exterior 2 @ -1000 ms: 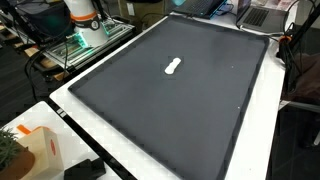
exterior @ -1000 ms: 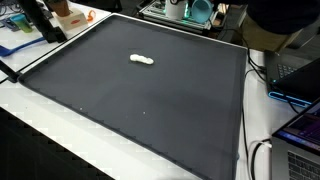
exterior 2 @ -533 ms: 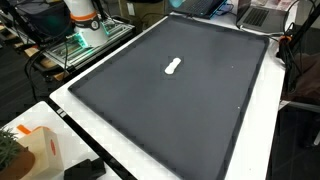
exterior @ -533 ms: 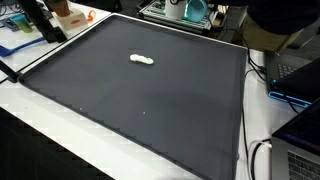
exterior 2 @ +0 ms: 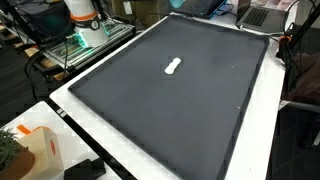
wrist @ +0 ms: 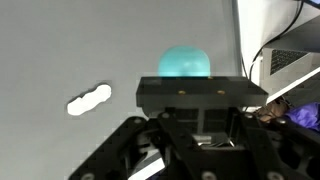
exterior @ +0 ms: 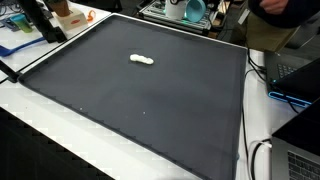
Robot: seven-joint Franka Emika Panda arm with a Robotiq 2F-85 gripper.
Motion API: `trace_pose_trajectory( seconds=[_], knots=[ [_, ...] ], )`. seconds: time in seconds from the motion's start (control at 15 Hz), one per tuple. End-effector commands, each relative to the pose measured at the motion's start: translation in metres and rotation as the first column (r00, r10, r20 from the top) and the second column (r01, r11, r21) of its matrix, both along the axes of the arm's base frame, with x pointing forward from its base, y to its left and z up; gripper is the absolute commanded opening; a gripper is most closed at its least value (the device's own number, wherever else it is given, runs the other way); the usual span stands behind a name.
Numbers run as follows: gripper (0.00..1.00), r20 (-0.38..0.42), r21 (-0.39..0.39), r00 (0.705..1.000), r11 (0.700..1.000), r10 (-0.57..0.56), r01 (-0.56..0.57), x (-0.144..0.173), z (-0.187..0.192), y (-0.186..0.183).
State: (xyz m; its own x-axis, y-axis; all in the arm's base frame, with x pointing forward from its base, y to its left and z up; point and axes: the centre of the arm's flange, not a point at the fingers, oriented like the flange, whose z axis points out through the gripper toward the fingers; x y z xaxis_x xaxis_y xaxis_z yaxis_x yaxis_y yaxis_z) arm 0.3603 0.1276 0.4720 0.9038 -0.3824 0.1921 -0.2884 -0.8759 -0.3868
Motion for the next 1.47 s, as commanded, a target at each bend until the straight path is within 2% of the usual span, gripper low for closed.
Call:
trace_pose_trajectory(
  seconds=[0.0, 0.33, 0.4, 0.6, 0.8, 0.93, 1.2, 1.4],
  knots=[
    [0.46, 0.001, 0.0, 1.0, 1.0, -0.002, 0.002, 0.0, 0.0, 0.0],
    [0.46, 0.002, 0.0, 1.0, 1.0, -0.003, 0.003, 0.0, 0.0, 0.0],
    [0.21, 0.002, 0.0, 1.0, 1.0, -0.003, 0.003, 0.0, 0.0, 0.0],
    [0.21, 0.165, -0.095, 0.986, 0.995, 0.013, 0.002, 0.01, -0.004, -0.007],
    [0.21, 0.253, -0.216, 0.962, 0.975, 0.104, -0.048, 0.022, 0.006, -0.009],
    [0.21, 0.263, -0.29, 0.95, 0.953, 0.167, -0.088, 0.025, 0.011, -0.009],
    [0.21, 0.156, -0.41, 0.942, 0.887, 0.297, -0.212, 0.023, -0.001, -0.016],
    [0.21, 0.1, -0.506, 0.929, 0.822, 0.356, -0.261, 0.029, -0.014, -0.025]
  ],
)
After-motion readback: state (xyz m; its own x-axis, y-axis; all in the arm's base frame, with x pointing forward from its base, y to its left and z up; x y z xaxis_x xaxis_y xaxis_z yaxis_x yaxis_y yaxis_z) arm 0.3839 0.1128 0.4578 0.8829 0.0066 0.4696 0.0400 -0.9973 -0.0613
